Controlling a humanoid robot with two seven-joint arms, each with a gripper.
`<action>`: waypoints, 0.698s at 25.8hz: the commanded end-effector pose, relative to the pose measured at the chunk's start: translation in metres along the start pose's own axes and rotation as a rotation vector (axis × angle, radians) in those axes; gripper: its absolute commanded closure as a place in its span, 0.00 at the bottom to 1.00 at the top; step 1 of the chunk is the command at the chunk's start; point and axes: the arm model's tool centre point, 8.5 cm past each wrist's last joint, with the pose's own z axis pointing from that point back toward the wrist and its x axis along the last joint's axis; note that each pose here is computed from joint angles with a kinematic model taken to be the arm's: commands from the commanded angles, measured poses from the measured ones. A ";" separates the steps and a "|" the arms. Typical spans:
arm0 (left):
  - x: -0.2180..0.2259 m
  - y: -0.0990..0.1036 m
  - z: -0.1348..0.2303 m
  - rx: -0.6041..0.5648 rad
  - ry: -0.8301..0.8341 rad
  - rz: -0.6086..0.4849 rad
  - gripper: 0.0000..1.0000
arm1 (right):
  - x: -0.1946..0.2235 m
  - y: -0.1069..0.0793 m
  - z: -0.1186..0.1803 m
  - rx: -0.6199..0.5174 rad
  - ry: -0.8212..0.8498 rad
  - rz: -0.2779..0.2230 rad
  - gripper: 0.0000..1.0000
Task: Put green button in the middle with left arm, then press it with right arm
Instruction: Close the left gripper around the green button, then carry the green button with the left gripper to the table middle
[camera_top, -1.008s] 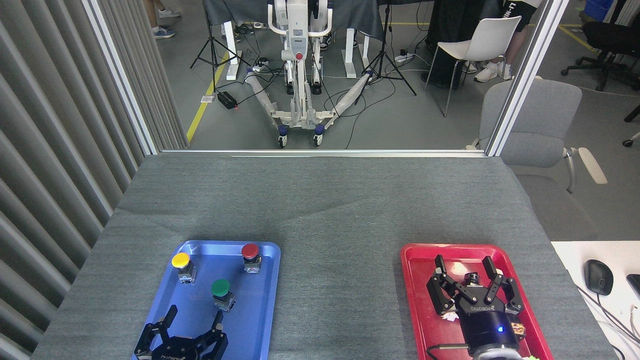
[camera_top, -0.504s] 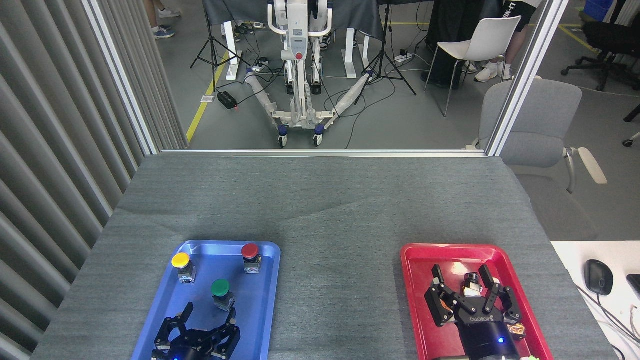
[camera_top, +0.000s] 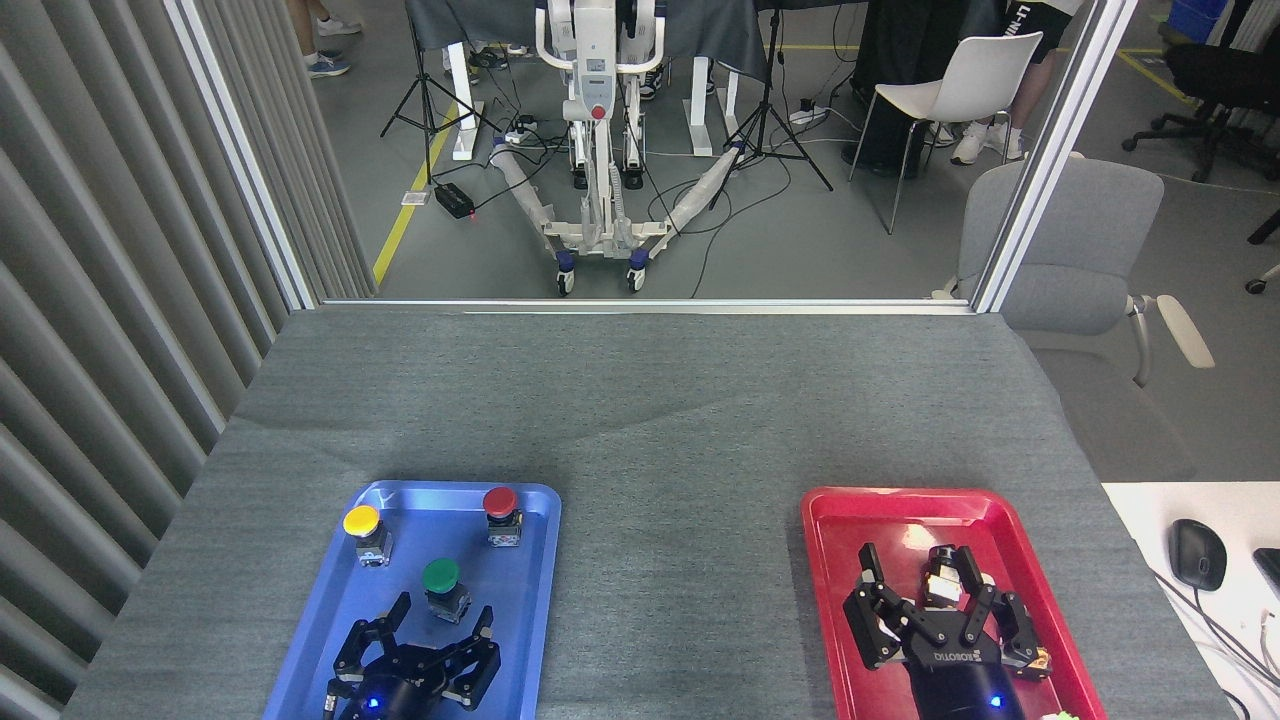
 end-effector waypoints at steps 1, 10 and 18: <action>0.002 0.000 -0.007 -0.006 -0.013 -0.004 0.00 | 0.002 0.001 0.000 0.002 0.002 -0.005 0.00; -0.004 -0.004 -0.022 -0.035 0.005 -0.013 0.28 | 0.005 0.011 0.004 0.039 0.057 -0.002 0.00; -0.006 -0.007 -0.019 -0.053 -0.031 -0.027 0.99 | 0.034 0.019 -0.004 0.063 0.164 0.012 0.00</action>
